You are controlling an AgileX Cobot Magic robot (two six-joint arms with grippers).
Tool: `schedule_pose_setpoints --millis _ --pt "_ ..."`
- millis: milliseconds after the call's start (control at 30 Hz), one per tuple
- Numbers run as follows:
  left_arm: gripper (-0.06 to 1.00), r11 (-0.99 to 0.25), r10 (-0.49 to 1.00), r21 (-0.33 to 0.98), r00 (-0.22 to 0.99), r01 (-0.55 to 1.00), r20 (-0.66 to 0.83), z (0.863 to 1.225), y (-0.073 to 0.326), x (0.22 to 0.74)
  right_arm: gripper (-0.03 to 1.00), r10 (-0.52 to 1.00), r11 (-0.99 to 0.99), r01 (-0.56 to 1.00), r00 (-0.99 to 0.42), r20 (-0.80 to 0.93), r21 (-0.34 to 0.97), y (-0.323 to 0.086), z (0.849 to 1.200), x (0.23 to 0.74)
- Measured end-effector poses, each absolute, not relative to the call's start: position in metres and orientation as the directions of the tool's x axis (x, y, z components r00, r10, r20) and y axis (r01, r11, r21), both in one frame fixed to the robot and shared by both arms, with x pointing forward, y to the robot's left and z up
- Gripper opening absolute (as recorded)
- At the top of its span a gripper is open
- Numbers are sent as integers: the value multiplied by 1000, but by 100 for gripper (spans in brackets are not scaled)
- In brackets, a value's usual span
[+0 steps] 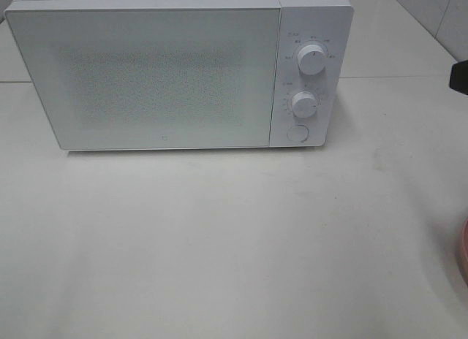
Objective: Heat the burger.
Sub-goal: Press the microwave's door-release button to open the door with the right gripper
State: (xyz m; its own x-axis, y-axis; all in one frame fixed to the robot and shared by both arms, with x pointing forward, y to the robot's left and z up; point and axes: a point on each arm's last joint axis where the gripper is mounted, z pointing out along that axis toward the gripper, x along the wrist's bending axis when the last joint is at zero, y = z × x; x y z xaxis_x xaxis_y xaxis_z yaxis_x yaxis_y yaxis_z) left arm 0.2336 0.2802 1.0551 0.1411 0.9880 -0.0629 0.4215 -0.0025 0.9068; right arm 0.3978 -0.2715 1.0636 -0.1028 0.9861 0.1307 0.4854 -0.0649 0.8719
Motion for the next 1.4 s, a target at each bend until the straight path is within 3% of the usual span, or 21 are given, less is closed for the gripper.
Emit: schedule_pose_setpoints --millis 767,1167,1400 --pt "100 -2 988 907 141 422 -63 1055 280 234 75 987 -40 379 -127 95 925 -259 1020 477" --pt "100 -2 988 907 141 422 -63 1055 280 234 75 986 -89 335 -102 130 938 -256 970 476" --pt "100 -2 988 907 141 422 -63 1055 280 234 75 988 -21 349 -136 72 937 -226 941 468"
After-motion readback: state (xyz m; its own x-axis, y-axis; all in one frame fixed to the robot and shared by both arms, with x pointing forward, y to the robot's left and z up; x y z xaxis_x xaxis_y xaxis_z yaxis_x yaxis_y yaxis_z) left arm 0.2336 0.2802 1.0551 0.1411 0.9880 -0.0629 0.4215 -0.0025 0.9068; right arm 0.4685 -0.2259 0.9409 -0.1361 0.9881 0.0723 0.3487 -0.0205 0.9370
